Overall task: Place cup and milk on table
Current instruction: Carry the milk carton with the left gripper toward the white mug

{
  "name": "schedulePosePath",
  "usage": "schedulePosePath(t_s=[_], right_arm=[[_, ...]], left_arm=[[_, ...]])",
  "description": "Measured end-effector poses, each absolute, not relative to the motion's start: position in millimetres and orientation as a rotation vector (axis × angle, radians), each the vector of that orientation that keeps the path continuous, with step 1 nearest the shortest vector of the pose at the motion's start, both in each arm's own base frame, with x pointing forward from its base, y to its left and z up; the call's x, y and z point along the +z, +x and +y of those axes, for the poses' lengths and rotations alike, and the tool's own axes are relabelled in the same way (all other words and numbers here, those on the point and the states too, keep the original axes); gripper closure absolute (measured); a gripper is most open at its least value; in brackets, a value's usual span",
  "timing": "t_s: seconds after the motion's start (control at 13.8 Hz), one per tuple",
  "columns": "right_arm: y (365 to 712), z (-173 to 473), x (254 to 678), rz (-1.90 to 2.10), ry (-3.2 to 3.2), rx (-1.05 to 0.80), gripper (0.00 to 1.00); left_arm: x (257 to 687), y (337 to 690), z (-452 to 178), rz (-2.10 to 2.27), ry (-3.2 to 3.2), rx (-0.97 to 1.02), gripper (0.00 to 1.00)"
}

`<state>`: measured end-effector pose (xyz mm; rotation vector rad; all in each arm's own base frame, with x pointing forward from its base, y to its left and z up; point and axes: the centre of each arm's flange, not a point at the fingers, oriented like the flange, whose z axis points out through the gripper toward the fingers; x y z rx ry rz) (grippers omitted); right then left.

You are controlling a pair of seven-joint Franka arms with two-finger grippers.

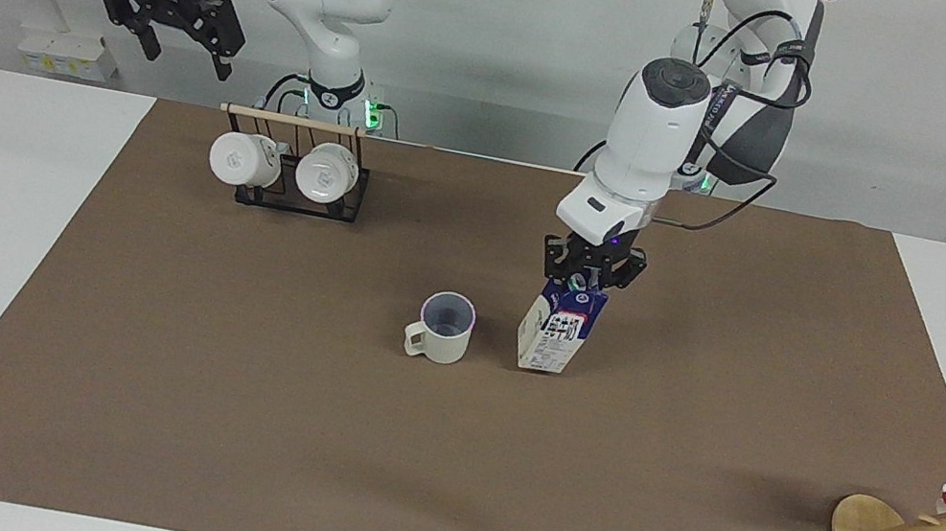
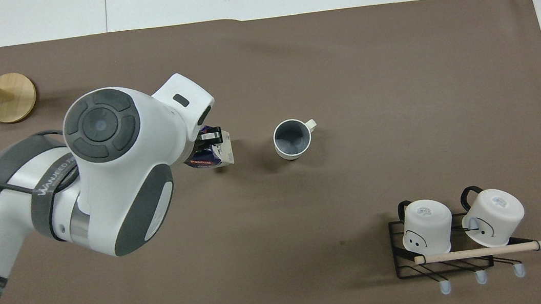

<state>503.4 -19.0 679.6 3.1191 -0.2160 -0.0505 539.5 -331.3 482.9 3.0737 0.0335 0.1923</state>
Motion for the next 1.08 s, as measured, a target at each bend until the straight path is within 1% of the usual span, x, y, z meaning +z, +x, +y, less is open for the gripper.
schedulePosePath(t_s=[0.43, 0.72, 0.87, 0.94, 1.08], right_arm=[[503.4, -19.0, 679.6, -0.216, 3.119, -0.051, 0.00], [503.4, -19.0, 679.6, -0.216, 3.119, -0.051, 0.00], [503.4, -19.0, 679.6, -0.216, 3.119, -0.051, 0.00], [503.4, -19.0, 679.6, -0.216, 3.119, -0.051, 0.00], [503.4, -19.0, 679.6, -0.216, 3.119, -0.051, 0.00]], left_arm=[[482.4, 543.1, -365.3, 0.087, 3.056, 0.208, 0.58], [473.5, 534.1, -391.3, 0.074, 3.058, 0.196, 0.58], [472.1, 534.7, -391.2, 0.076, 3.059, 0.194, 0.55], [472.1, 535.2, -390.5, 0.078, 3.060, 0.194, 0.47], [472.6, 536.0, -389.6, 0.081, 3.059, 0.196, 0.22]])
